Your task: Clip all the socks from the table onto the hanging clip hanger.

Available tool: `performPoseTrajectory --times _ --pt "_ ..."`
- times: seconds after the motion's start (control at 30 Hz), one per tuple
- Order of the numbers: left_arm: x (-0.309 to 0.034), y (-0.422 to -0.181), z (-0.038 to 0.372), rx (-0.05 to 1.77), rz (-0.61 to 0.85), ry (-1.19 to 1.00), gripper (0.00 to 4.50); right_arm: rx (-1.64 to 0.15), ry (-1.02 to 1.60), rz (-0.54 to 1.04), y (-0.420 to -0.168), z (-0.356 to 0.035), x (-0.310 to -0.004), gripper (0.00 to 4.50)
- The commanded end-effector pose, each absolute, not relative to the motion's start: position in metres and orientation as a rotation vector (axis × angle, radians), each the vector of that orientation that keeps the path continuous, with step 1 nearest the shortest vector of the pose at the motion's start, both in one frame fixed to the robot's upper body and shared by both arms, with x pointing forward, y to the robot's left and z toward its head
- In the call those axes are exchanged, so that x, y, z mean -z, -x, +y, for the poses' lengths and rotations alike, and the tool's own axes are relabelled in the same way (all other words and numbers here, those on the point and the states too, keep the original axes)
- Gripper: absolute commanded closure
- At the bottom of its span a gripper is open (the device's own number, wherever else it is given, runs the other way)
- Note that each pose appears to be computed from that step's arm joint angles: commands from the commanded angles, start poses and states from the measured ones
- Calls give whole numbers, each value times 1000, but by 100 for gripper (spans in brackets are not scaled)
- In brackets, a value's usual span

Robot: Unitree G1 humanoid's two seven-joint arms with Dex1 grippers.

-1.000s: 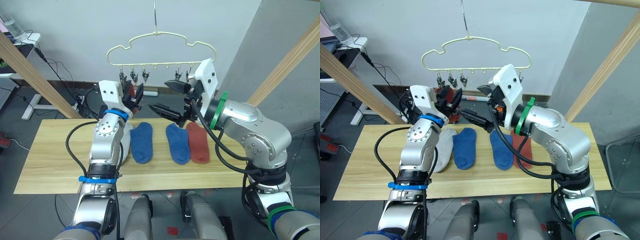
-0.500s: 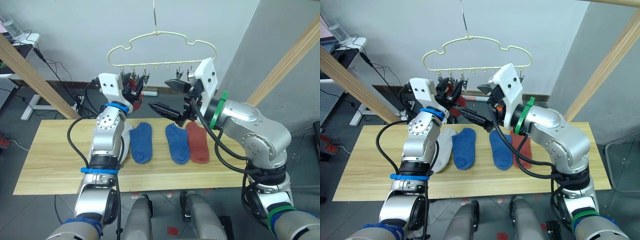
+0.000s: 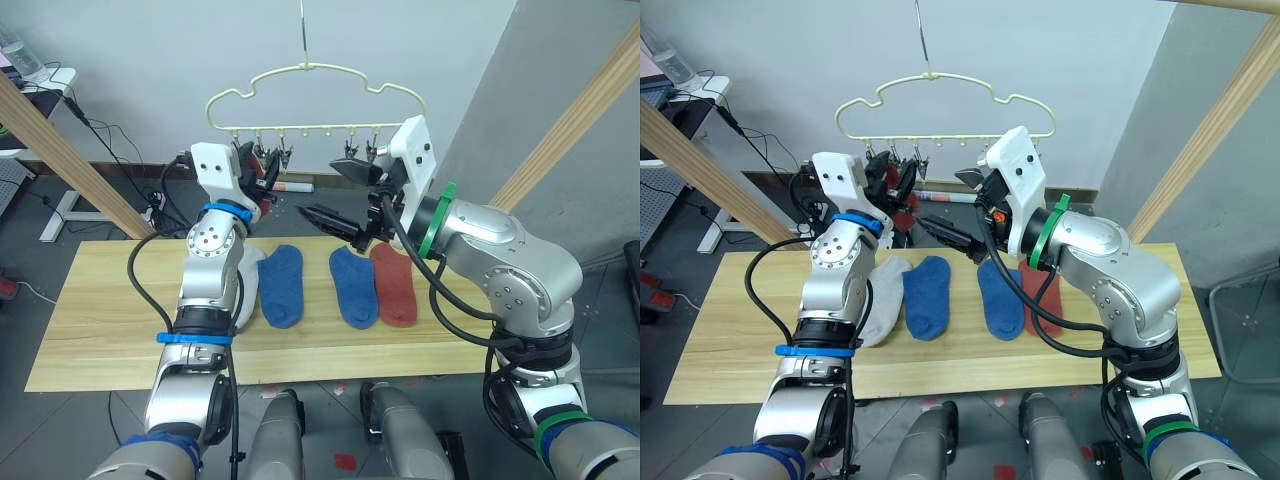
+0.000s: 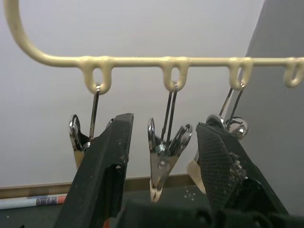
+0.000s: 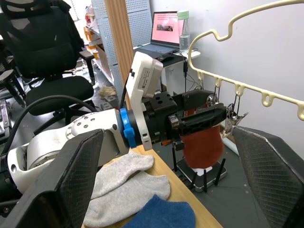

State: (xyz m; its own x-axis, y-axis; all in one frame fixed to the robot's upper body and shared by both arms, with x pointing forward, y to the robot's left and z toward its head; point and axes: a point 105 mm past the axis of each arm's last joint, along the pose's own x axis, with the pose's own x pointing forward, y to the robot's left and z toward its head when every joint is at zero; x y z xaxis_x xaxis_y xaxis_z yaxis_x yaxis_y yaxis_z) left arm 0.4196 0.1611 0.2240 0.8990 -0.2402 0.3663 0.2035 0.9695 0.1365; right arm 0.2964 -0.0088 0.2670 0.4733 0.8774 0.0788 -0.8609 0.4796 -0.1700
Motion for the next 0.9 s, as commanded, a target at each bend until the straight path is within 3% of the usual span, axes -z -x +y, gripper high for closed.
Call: performPoseTrajectory --times 0.03,0.13,0.3,0.47,0.67,0.9 --pt "-238 -417 162 225 -451 -113 277 -1085 125 -233 -286 -7 -280 0" --pt "-239 -417 164 218 -452 -118 366 -1086 124 -232 -286 -7 -279 0" --pt "-240 -417 167 210 -457 -123 447 -1089 124 -231 -286 -6 -278 0" --pt "-239 -415 166 219 -443 -133 447 -1063 153 -183 -291 -12 -264 0" --pt "-232 -407 164 321 -296 -81 447 -871 332 43 -324 -52 -195 0" --pt "-215 -383 173 505 129 100 447 -755 472 317 -356 -110 -109 0"
